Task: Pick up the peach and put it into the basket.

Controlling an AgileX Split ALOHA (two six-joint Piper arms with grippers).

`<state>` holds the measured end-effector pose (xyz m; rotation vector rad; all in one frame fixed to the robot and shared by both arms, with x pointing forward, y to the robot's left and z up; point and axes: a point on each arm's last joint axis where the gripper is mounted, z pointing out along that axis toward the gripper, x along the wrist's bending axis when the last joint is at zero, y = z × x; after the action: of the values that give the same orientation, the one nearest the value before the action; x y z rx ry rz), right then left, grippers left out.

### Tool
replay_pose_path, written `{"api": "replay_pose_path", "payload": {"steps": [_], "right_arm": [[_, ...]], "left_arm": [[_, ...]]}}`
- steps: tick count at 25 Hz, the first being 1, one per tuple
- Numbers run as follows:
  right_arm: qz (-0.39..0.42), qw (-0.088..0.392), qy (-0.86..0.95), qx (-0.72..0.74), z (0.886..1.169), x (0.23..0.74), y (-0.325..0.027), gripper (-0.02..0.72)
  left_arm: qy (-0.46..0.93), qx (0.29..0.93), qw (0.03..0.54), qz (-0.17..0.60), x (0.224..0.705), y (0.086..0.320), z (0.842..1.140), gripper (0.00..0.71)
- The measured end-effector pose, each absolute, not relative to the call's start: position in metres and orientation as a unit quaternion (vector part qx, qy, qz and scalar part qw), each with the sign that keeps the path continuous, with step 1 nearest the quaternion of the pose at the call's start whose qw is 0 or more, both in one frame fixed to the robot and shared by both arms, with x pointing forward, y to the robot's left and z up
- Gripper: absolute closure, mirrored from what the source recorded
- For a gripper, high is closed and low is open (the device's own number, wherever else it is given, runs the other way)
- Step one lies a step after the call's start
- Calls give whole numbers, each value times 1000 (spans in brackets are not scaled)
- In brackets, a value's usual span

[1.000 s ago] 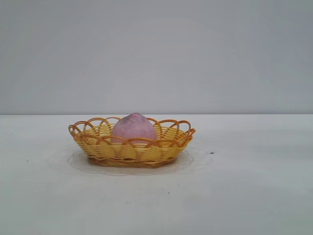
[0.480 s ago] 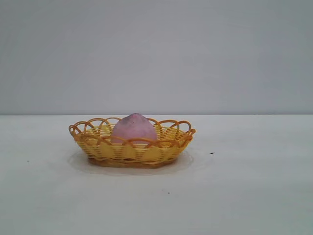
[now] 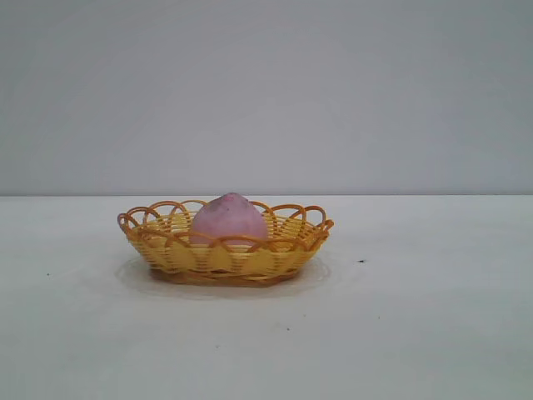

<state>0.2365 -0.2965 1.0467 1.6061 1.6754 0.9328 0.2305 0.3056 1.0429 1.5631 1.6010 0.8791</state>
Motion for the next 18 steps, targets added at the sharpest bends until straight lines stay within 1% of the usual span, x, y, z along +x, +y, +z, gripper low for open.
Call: {"api": "replay_pose_path", "payload": {"steps": [2,4,18], "right_arm": [[368,327,629,602,1046,230,-297,315],[371,330,628,599,1046,228,-297,315],[366,327,635,597,1043,229,-296,315]], "left_arm": [[621,606,360,341,231,306,1043,379],[621,606,361,342,231,306,1043,379],[621,606,361,342,231,306,1043,379]]}}
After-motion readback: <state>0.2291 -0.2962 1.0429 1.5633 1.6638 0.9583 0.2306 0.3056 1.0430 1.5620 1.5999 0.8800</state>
